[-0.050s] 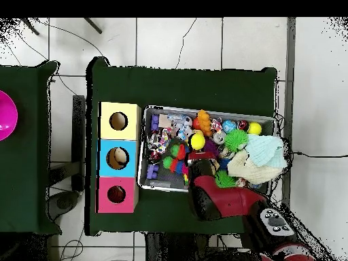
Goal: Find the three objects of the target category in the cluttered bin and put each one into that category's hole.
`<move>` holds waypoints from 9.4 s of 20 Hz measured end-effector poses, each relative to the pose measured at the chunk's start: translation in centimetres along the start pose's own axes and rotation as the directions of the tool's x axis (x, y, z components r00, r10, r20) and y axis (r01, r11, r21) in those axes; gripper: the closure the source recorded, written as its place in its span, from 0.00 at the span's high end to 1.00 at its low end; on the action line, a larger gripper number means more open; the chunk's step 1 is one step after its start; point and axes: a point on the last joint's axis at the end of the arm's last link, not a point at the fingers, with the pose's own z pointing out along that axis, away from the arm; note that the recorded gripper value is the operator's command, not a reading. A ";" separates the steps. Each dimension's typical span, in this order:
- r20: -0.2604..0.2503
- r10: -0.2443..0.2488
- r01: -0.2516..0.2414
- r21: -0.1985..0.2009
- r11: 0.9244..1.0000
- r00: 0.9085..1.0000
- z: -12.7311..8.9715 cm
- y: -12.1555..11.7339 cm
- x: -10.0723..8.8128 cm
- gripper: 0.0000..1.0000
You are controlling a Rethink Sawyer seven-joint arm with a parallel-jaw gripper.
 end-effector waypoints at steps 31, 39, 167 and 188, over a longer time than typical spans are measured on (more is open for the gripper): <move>-0.053 0.089 -0.086 0.061 0.994 0.995 0.4 -1.0 -0.4 1.00; -0.067 0.091 -0.089 0.028 0.996 0.994 1.0 0.4 0.2 1.00; -0.427 0.241 -0.279 -0.028 0.960 0.872 4.1 2.7 -6.2 1.00; -0.412 0.221 -0.245 -0.005 0.970 0.884 6.4 2.9 -6.0 1.00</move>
